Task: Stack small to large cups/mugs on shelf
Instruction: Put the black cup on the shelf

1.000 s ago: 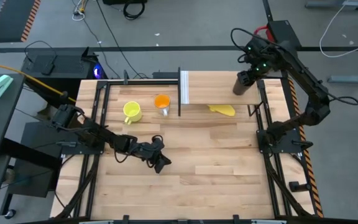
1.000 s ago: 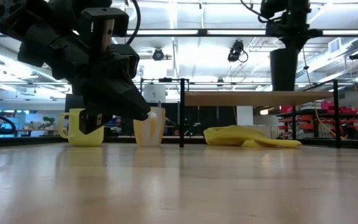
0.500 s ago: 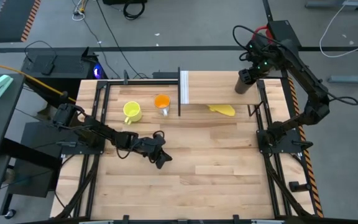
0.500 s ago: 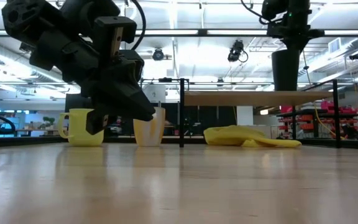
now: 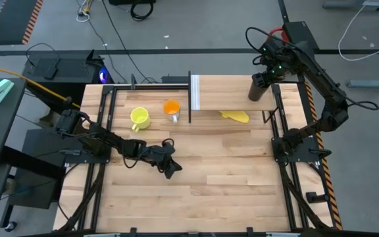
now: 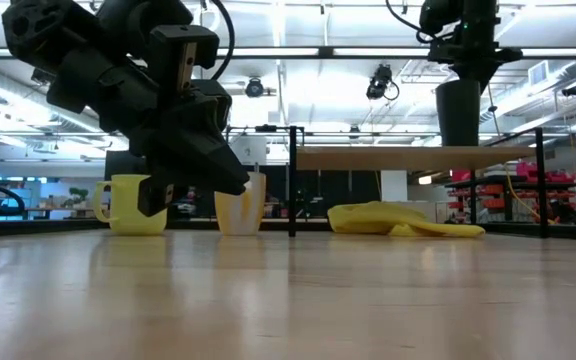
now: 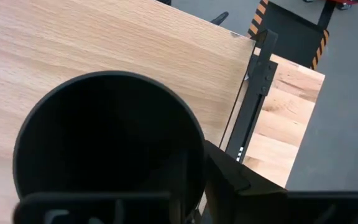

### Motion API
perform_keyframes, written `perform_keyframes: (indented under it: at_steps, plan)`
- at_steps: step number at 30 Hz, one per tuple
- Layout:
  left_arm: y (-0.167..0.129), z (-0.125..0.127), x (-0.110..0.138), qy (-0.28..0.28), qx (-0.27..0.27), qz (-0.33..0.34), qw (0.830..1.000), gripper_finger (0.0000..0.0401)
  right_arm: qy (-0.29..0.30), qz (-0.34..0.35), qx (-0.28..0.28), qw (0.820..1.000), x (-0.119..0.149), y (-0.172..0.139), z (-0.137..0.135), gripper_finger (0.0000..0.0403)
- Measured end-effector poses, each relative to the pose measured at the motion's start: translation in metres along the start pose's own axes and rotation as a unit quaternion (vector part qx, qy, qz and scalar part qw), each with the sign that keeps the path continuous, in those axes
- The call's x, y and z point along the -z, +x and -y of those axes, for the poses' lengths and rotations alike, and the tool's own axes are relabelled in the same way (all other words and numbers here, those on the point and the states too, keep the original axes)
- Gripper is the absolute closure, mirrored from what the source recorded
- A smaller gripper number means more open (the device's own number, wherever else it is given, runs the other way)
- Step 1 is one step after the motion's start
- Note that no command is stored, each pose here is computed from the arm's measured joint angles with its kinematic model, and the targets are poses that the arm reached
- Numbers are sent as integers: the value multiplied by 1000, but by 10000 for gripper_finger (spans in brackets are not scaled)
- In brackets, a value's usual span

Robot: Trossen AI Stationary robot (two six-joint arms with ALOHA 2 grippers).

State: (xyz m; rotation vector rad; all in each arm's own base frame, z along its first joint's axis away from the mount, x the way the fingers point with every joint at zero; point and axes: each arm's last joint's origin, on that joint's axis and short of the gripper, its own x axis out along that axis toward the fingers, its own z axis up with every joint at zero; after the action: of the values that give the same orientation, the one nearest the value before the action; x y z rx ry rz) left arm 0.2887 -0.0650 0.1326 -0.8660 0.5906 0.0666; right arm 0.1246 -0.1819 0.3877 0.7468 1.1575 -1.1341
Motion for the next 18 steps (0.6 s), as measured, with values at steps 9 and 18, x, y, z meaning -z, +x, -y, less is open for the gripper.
perform_keyframes:
  at_steps: [9,18]
  plan:
    - [0,0,0,0,0,1,1000,347,4,1,2,1000,0,0,0,298]
    - [0,0,0,0,0,1,1000,344,10,31,-7,999,6,-10,4,267]
